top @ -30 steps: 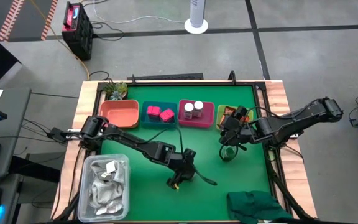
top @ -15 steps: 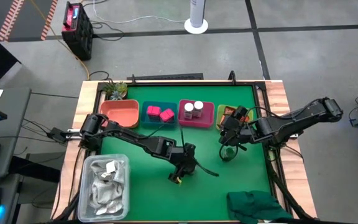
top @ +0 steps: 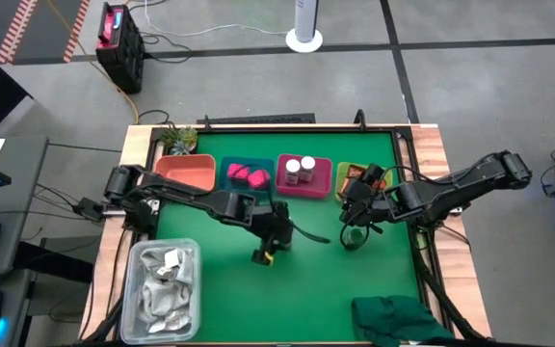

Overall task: Sort spices by type
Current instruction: Put the left green seasoning bottle into the orange bin

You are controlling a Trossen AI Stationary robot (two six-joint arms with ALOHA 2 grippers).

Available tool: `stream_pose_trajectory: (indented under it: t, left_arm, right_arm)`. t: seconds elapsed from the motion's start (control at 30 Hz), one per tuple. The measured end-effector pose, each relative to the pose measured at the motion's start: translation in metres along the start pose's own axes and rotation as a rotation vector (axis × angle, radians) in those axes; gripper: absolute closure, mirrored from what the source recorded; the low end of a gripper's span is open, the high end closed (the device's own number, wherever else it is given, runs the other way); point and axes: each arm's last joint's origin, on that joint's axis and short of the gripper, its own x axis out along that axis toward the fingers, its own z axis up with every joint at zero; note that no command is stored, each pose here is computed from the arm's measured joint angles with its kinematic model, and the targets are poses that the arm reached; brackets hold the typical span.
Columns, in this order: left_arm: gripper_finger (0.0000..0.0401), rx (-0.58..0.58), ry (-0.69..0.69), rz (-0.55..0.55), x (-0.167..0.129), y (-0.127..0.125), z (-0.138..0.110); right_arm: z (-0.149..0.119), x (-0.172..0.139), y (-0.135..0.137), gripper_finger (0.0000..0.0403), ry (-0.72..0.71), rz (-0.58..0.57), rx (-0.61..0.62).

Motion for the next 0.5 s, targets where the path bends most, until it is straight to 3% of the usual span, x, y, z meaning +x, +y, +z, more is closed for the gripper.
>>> stream_pose_trajectory:
  t: [0.13,0.27,0.5]
  left_arm:
    - [0.0206,-0.050,0.023,0.038,-0.009,0.003,-0.022]
    - [0.0206,-0.116,-0.063,0.092,-0.036,0.005,-0.040]
    - [0.0198,-0.248,-0.173,0.352,-0.098,0.001,-0.090]
  right_arm:
    - [0.000,0.000,0.000,0.0117,0.000,0.000,0.000]
    - [0.000,0.000,0.000,0.0117,0.000,0.000,0.000]
    - [0.000,0.000,0.000,0.0117,-0.002,-0.001,0.004]
